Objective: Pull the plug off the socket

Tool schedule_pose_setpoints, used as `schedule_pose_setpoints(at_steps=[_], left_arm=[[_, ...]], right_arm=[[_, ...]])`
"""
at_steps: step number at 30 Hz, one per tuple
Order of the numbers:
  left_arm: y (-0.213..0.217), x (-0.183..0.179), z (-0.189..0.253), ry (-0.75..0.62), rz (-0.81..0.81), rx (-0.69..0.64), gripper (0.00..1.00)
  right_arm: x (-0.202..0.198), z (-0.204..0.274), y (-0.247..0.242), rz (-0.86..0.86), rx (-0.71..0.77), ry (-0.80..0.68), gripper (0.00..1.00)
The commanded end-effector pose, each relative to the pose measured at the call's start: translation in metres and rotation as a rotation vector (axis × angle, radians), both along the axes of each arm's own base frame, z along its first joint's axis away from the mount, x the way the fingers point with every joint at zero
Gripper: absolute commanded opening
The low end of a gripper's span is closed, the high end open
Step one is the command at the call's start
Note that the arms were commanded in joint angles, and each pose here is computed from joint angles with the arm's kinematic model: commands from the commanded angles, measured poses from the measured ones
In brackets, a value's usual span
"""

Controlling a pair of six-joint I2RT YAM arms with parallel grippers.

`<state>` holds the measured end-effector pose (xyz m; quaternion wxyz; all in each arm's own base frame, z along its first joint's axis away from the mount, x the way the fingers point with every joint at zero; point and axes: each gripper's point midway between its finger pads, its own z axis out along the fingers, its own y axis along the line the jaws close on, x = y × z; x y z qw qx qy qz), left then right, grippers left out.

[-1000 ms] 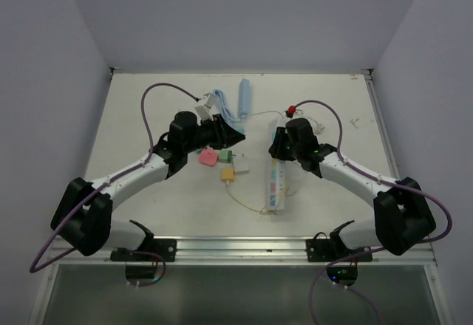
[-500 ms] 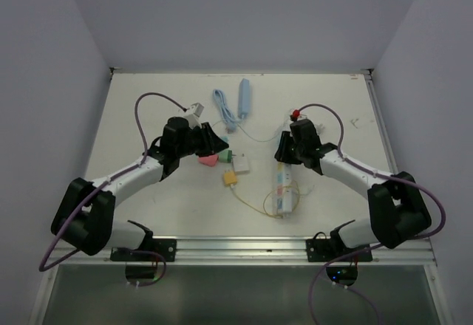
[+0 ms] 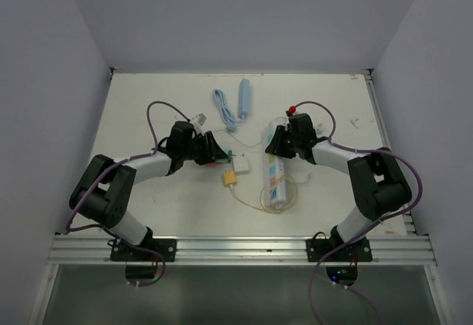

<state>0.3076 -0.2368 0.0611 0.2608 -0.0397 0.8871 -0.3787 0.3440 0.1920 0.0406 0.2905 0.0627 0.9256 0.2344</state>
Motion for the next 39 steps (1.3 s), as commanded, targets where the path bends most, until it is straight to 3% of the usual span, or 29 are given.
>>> schedule_pose_setpoints(at_steps=[1, 3, 6, 11, 13, 14, 17, 19, 20, 23, 26, 34, 39], left_arm=[[-0.006, 0.012, 0.022, -0.059, -0.02, -0.035, 0.51], [0.001, 0.013, 0.025, -0.068, -0.003, -0.011, 0.65], [0.013, 0.014, 0.036, -0.1, 0.026, 0.037, 0.76], [0.032, 0.01, 0.063, -0.17, 0.057, 0.118, 0.84], [0.041, 0.006, 0.077, -0.204, 0.067, 0.154, 0.86], [0.045, 0.004, 0.081, -0.217, 0.067, 0.171, 0.92], [0.062, -0.005, 0.1, -0.261, 0.099, 0.227, 0.98], [0.076, -0.004, 0.123, -0.333, 0.158, 0.255, 0.99], [0.083, -0.008, 0.127, -0.344, 0.166, 0.281, 0.99], [0.107, -0.01, 0.156, -0.421, 0.25, 0.344, 1.0], [0.129, -0.014, 0.189, -0.506, 0.33, 0.396, 1.0], [0.19, -0.043, 0.271, -0.719, 0.588, 0.455, 1.0], [0.216, -0.062, 0.299, -0.78, 0.683, 0.493, 1.0]], right_arm=[[0.034, 0.032, 0.022, 0.029, 0.108, -0.128, 0.0], [0.039, 0.032, 0.023, 0.026, 0.122, -0.135, 0.0], [0.046, 0.029, 0.022, 0.021, 0.151, -0.133, 0.0], [0.064, 0.028, 0.018, -0.003, 0.183, -0.146, 0.02], [0.073, 0.022, 0.008, -0.03, 0.169, -0.133, 0.09], [0.075, 0.019, 0.005, -0.036, 0.163, -0.126, 0.13], [0.08, 0.018, -0.009, -0.058, 0.122, -0.117, 0.38], [0.076, 0.019, -0.017, -0.055, 0.081, -0.111, 0.5], [0.078, 0.021, -0.023, -0.072, 0.054, -0.118, 0.61], [0.072, 0.032, -0.034, -0.072, -0.007, -0.128, 0.77], [0.065, 0.045, -0.048, -0.077, -0.077, -0.133, 0.84], [0.032, 0.109, -0.082, -0.116, -0.217, -0.182, 0.9], [0.004, 0.189, -0.117, -0.216, -0.296, -0.34, 0.98]])
